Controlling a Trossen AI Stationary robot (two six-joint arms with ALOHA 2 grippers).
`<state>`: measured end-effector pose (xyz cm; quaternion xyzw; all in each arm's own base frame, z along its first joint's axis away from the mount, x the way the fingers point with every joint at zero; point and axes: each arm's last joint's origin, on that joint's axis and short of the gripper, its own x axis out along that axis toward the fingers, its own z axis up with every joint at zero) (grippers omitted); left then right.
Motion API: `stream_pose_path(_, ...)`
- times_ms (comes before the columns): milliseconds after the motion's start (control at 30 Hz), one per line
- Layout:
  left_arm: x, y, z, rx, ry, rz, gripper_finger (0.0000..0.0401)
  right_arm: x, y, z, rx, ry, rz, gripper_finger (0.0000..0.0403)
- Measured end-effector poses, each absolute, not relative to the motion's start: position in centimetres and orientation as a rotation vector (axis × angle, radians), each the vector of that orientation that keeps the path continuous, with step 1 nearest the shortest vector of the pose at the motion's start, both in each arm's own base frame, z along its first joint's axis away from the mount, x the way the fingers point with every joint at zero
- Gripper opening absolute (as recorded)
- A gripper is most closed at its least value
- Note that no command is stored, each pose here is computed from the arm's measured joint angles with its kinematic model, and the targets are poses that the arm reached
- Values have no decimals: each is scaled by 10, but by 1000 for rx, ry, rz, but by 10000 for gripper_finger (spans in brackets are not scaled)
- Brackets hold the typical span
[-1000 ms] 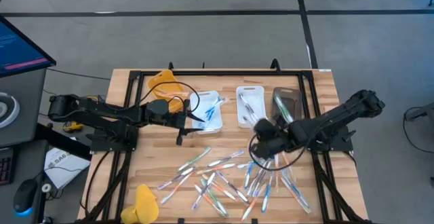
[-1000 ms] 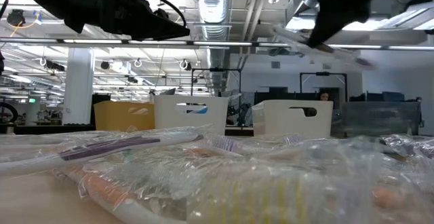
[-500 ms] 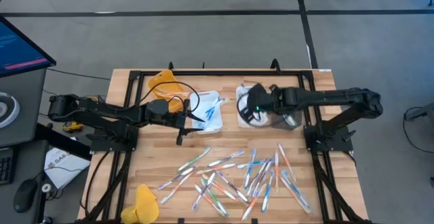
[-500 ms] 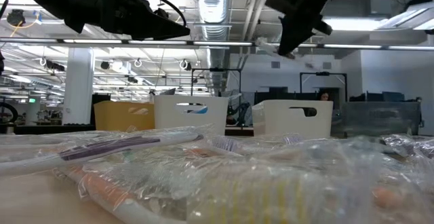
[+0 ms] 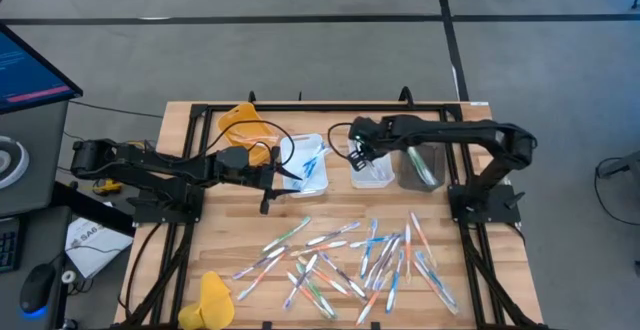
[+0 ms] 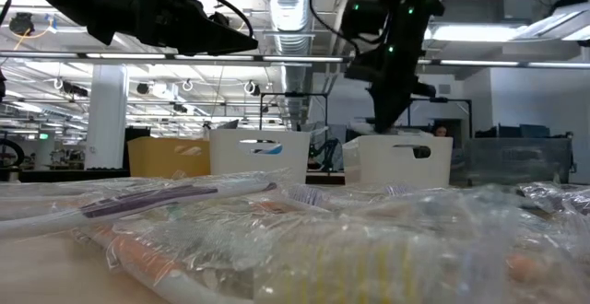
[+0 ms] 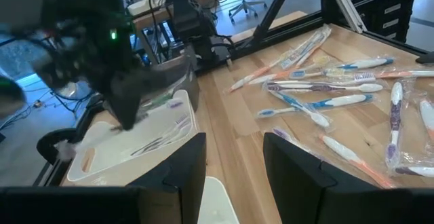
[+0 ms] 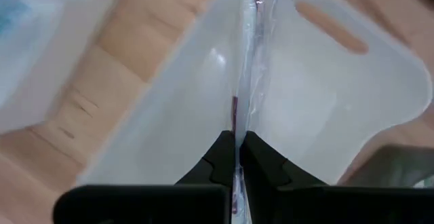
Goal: Pick & Place Toothbrushes
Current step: Put the purple toothbrush into the right white bin
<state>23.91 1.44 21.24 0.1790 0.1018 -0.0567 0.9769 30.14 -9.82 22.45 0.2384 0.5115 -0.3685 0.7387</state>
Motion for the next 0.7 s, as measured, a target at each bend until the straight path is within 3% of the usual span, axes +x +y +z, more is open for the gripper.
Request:
stream_pose_path(333, 239, 14, 212, 361, 206, -114, 141, 306, -111, 196, 648, 1229, -789, 14)
stream_pose_path(700, 239, 14, 212, 361, 206, -114, 141, 300, -117, 210, 706, 1236, -745, 79)
